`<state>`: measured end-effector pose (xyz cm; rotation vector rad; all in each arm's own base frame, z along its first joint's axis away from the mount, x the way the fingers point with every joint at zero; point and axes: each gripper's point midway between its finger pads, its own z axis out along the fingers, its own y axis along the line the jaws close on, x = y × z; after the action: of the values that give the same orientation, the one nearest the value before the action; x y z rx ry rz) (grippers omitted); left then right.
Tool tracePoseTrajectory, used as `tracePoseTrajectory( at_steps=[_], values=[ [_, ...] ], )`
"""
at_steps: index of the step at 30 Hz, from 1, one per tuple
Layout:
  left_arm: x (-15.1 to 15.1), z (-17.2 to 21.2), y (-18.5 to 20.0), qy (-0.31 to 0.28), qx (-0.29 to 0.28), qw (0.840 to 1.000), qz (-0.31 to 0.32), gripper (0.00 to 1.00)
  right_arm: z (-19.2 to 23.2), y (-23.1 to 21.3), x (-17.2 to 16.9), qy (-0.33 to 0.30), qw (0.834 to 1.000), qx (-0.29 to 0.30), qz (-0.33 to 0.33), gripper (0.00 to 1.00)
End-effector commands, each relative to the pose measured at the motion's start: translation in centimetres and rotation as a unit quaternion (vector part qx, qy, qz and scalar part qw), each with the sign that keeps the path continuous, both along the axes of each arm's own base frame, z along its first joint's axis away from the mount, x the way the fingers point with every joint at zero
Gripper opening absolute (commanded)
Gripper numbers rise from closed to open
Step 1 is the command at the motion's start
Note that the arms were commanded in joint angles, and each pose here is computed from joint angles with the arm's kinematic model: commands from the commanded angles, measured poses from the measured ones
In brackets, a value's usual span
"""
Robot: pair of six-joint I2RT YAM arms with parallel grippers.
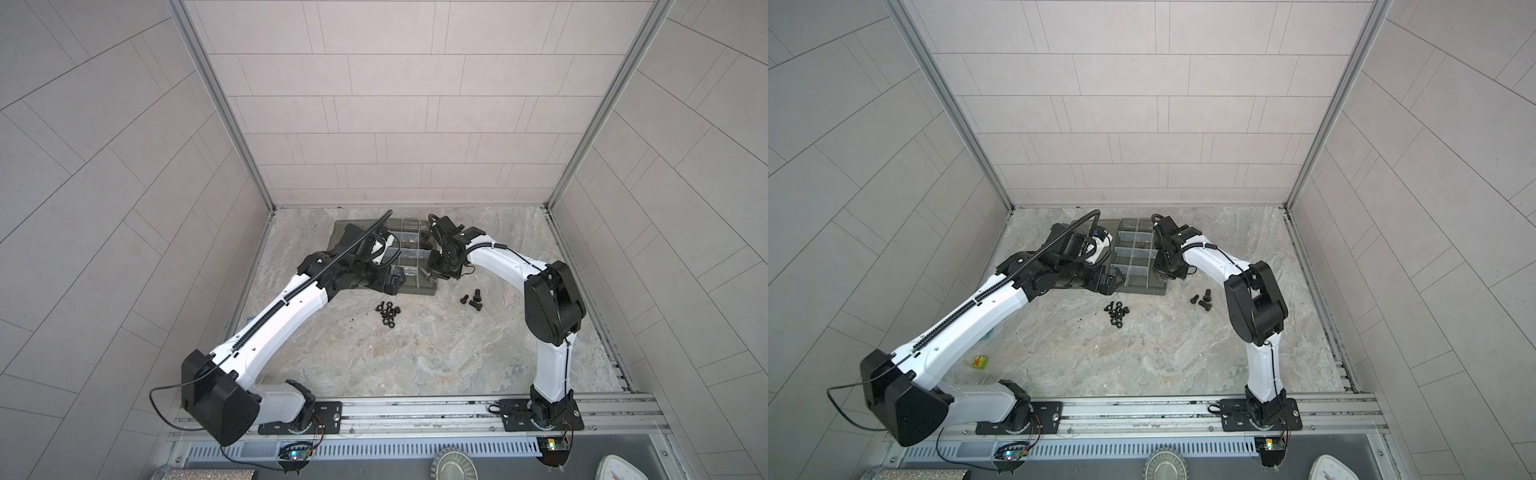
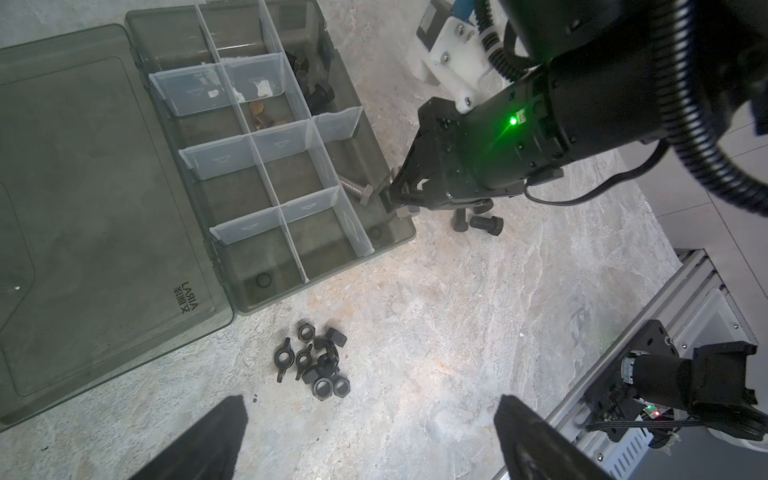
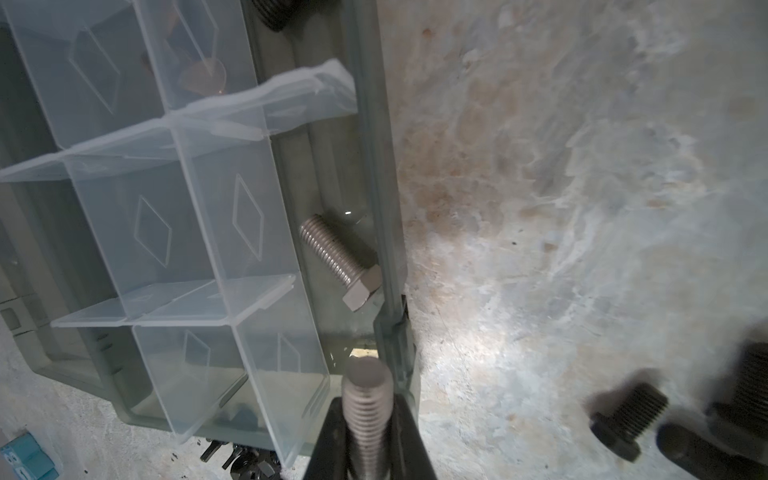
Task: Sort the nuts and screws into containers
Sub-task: 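Carry the steel bolt into the box compartment and release it, then move the right gripper back and close on a black bolt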
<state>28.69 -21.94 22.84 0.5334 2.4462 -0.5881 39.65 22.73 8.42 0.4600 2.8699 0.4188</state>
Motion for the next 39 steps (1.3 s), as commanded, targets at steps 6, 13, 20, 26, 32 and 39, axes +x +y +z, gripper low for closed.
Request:
tracePoseTrajectory(
  at_steps=[6, 13, 20, 26, 32, 39],
  values=[
    [1.0, 0.2, 1.1, -0.002, 0.007, 1.000, 0.020, 1.00, 0.5, 2.0, 3.1, -0.018, 0.999, 0.026, 0.025, 0.07],
    [1.9, -0.1, 1.7, 0.003, 0.015, 0.999, 0.033, 1.00, 0.4, 2.1, 3.8, -0.010, 0.999, 0.044, 0.026, 0.25],
    [2.8, -0.3, 2.7, 0.010, 0.007, 0.999, 0.049, 1.00, 4.5, -1.3, 2.6, -0.026, 0.999, 0.009, 0.039, 0.28],
    [3.5, -0.1, 1.1, 0.026, -0.021, 0.999, 0.032, 1.00, 4.6, -9.0, -0.7, -0.013, 0.998, -0.068, 0.005, 0.26],
    [4.4, 0.4, -1.4, 0.044, -0.050, 0.998, 0.013, 1.00, 1.5, -13.3, -3.7, 0.029, 0.995, -0.092, -0.022, 0.21],
    [4.2, 0.7, -6.1, 0.046, -0.041, 0.997, -0.046, 1.00, -1.0, -15.3, -5.0, 0.058, 0.993, -0.095, -0.039, 0.21]
  ],
)
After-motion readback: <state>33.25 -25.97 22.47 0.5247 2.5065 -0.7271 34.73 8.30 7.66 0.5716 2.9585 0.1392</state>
